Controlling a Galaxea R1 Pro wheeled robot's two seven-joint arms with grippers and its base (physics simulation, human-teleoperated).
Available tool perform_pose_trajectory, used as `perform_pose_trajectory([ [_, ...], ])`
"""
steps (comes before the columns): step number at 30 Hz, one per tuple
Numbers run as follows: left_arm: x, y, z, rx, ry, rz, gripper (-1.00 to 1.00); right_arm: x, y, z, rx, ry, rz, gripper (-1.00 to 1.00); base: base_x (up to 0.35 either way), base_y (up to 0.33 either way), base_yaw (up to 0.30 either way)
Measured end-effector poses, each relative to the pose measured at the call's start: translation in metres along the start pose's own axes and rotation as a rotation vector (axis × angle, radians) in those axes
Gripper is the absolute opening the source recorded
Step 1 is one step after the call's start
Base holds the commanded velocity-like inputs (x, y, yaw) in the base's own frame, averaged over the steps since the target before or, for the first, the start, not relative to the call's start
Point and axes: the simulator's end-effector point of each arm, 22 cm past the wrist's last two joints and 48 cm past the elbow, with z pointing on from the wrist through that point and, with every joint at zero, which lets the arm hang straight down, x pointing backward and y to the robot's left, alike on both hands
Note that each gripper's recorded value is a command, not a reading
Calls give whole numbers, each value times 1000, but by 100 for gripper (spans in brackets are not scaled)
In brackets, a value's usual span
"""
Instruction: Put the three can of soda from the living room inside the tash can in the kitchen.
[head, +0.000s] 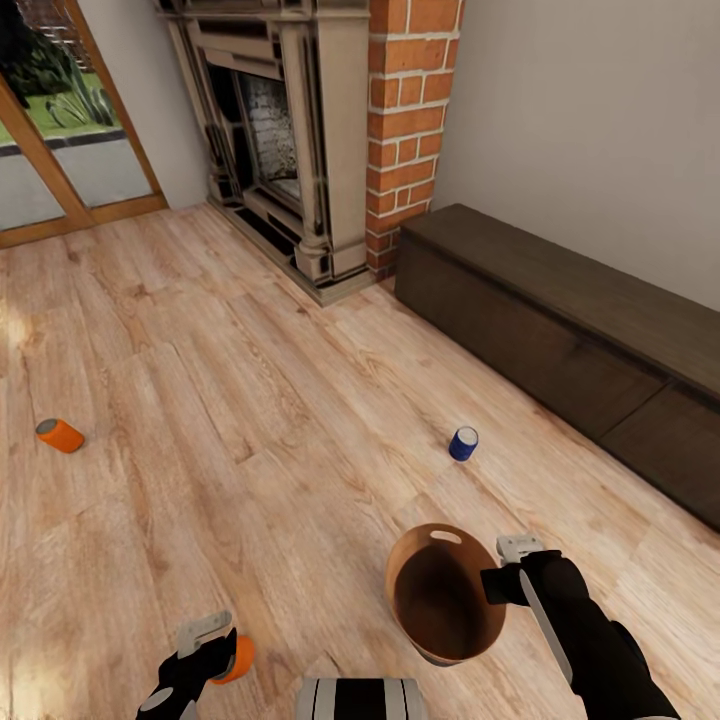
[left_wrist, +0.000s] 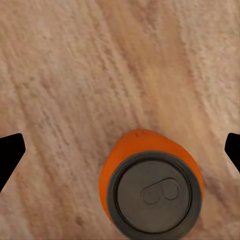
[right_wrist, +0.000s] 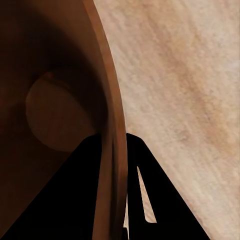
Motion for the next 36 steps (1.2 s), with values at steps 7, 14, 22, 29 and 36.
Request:
perform_pose_trajectory([
  [7,0,0,0,0,-1,0,100,-12,-4,-7,6,-32,0,-100,0,0,0],
  [14,0,0,0,0,-3,0,100,-29,-9,-17,18,-74,-4,-100,0,0,0],
  [22,-1,0,0,0,-5,-1,100,-39,-10,-24,19,-100,-3,-100,0,0,0],
  [29,-1,-1,0,2,-5,-1,100,-40,-9,-24,17,-103,-3,-100,0,0,0],
  [36,0,-1,0,2,-4,0,100,-39,-9,-23,17,-101,-3,-100,0,0,0],
])
